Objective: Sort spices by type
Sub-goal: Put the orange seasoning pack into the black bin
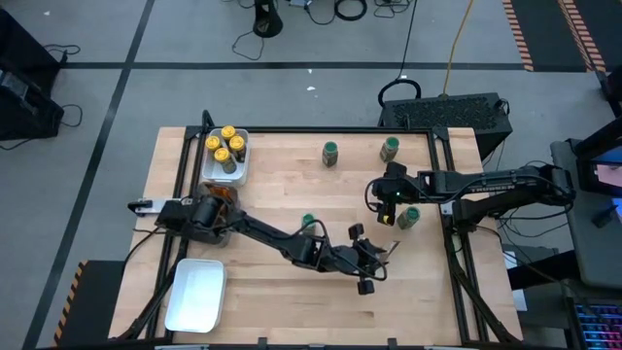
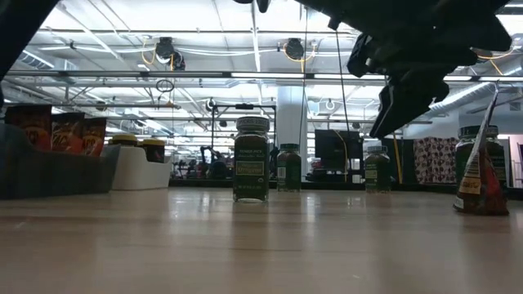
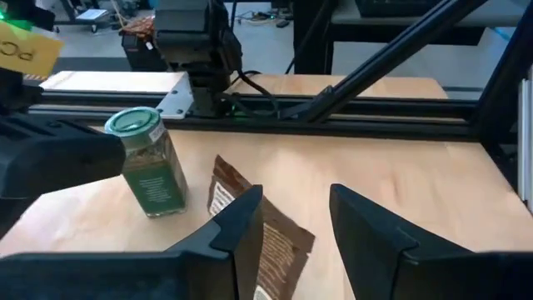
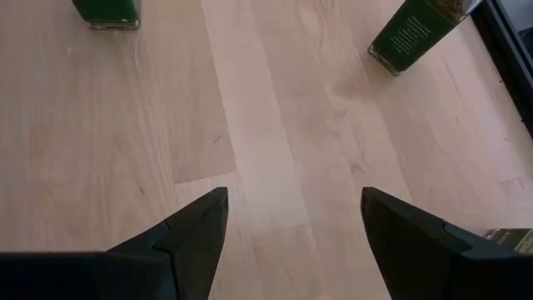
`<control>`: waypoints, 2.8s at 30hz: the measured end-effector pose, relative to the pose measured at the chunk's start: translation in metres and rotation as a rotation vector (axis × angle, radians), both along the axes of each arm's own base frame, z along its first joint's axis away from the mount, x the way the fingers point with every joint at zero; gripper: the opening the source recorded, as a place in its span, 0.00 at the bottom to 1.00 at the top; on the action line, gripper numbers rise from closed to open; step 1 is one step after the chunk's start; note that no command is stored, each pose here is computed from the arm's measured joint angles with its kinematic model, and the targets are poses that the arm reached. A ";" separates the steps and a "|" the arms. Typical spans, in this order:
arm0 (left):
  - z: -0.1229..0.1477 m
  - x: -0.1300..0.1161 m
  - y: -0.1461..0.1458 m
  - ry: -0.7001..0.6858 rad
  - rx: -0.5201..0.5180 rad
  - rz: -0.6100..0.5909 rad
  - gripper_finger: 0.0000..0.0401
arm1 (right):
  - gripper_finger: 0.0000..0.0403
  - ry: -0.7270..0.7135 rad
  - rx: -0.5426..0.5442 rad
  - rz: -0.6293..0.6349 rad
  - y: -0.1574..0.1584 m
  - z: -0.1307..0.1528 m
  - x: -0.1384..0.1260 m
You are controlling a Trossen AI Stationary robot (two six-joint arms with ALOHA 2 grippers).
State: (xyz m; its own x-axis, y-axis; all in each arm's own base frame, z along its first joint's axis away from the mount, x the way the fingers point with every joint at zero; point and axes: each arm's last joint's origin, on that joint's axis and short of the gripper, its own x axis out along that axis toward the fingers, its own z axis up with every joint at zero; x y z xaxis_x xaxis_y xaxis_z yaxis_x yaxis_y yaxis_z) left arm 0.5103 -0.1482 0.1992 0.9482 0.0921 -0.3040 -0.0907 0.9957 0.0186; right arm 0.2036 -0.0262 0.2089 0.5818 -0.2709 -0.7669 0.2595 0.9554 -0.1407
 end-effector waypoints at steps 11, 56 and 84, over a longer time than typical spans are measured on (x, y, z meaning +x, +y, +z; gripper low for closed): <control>-0.023 0.005 -0.002 0.002 -0.016 0.004 0.36 | 0.64 -0.008 -0.001 0.001 0.000 0.001 0.001; -0.049 0.012 0.013 0.033 0.009 0.138 0.36 | 0.64 -0.015 -0.001 0.002 0.000 0.001 0.001; -0.004 -0.001 -0.002 0.003 0.122 0.055 0.01 | 0.64 -0.009 0.000 0.002 0.000 0.000 0.001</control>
State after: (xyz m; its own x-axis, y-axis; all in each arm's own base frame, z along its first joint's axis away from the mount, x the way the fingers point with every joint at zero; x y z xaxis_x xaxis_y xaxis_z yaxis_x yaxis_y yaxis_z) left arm 0.5097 -0.1499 0.1953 0.9398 0.1804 -0.2903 -0.1450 0.9795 0.1396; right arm 0.2043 -0.0263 0.2092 0.5894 -0.2699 -0.7614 0.2585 0.9560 -0.1388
